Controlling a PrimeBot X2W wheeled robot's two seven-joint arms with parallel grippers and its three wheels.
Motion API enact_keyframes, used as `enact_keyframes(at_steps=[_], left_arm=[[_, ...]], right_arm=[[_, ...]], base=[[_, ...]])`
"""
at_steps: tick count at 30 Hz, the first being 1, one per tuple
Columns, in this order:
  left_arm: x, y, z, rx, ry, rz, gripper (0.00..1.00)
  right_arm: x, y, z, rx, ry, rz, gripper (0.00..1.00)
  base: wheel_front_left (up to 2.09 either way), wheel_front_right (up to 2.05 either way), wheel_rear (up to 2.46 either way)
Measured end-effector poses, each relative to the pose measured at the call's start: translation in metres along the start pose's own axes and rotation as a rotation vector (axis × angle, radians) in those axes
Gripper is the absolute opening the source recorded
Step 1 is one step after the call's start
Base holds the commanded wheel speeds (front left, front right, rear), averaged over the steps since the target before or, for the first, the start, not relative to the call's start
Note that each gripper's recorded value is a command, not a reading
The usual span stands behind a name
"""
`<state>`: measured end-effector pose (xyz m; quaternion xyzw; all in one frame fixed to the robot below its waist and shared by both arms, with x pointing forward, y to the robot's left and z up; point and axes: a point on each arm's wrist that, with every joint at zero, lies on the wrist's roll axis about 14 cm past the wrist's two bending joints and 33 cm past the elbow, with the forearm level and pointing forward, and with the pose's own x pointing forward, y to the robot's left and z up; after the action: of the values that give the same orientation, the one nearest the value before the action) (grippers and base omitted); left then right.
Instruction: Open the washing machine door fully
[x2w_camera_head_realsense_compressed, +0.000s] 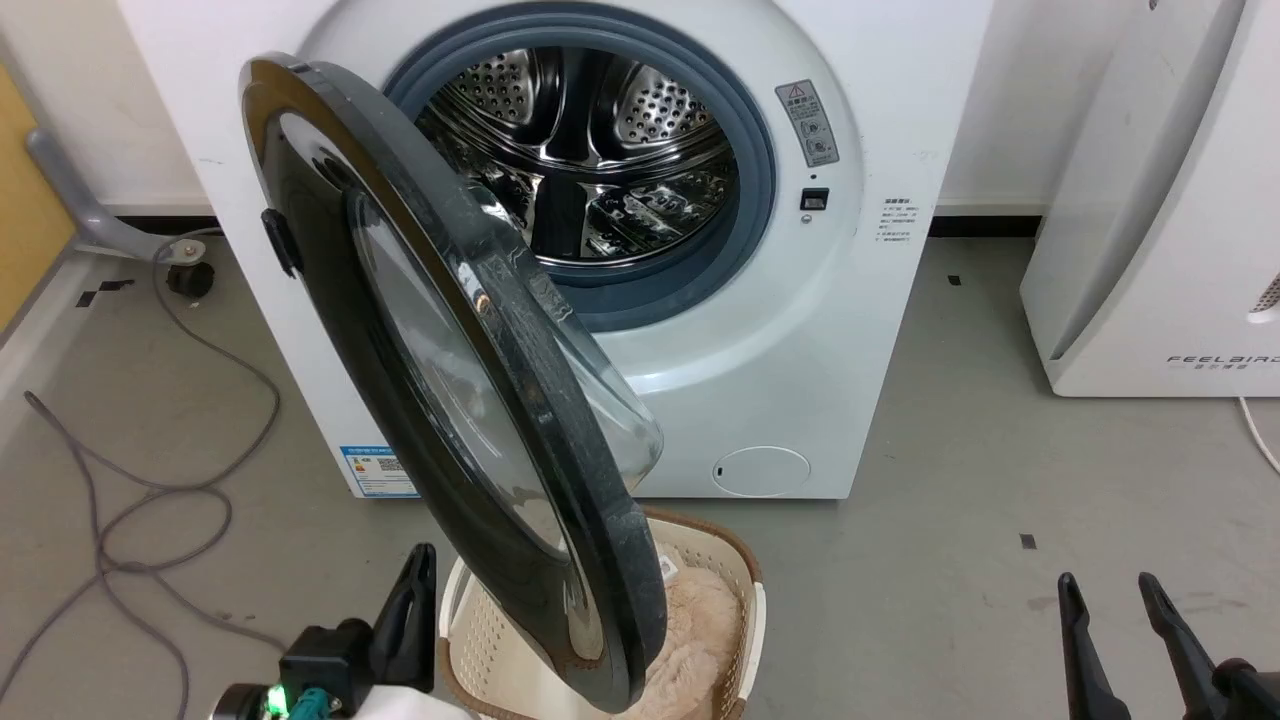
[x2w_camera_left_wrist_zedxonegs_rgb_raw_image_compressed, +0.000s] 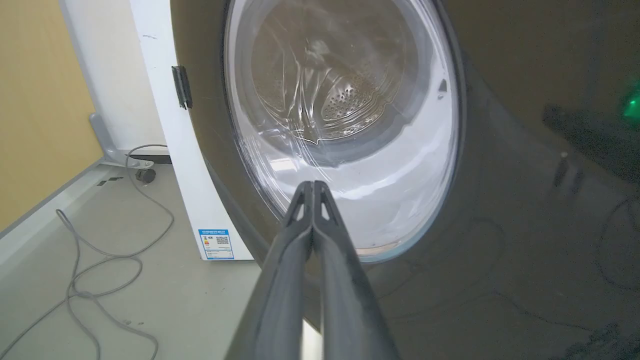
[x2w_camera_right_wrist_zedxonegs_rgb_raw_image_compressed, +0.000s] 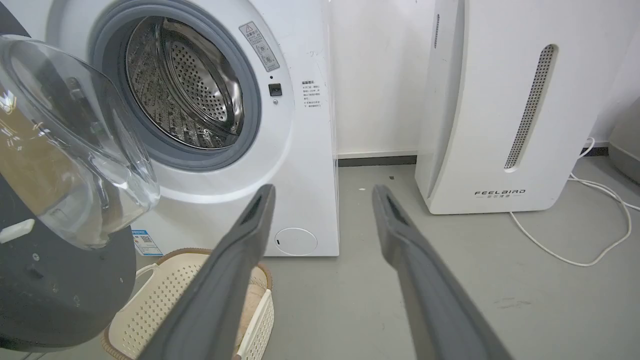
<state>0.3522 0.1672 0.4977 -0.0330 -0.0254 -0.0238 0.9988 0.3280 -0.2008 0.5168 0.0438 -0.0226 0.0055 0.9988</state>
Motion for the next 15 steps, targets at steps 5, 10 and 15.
enact_keyframes(at_steps=[5,10,15], left_arm=[[0.005,0.002,0.025,0.003,-0.078,0.007,0.0],[0.014,0.005,0.074,0.016,-0.229,0.021,0.0],[0.014,0.004,0.14,0.048,-0.435,0.023,0.0]], right_arm=[[0.001,0.001,0.0,0.001,0.002,0.005,1.0],[0.002,0.002,0.0,0.003,0.004,0.008,1.0],[0.002,0.003,-0.002,0.007,0.01,0.009,1.0]], base=[[0.0,0.0,0.0],[0.0,0.0,0.0],[0.0,0.0,0.0]])
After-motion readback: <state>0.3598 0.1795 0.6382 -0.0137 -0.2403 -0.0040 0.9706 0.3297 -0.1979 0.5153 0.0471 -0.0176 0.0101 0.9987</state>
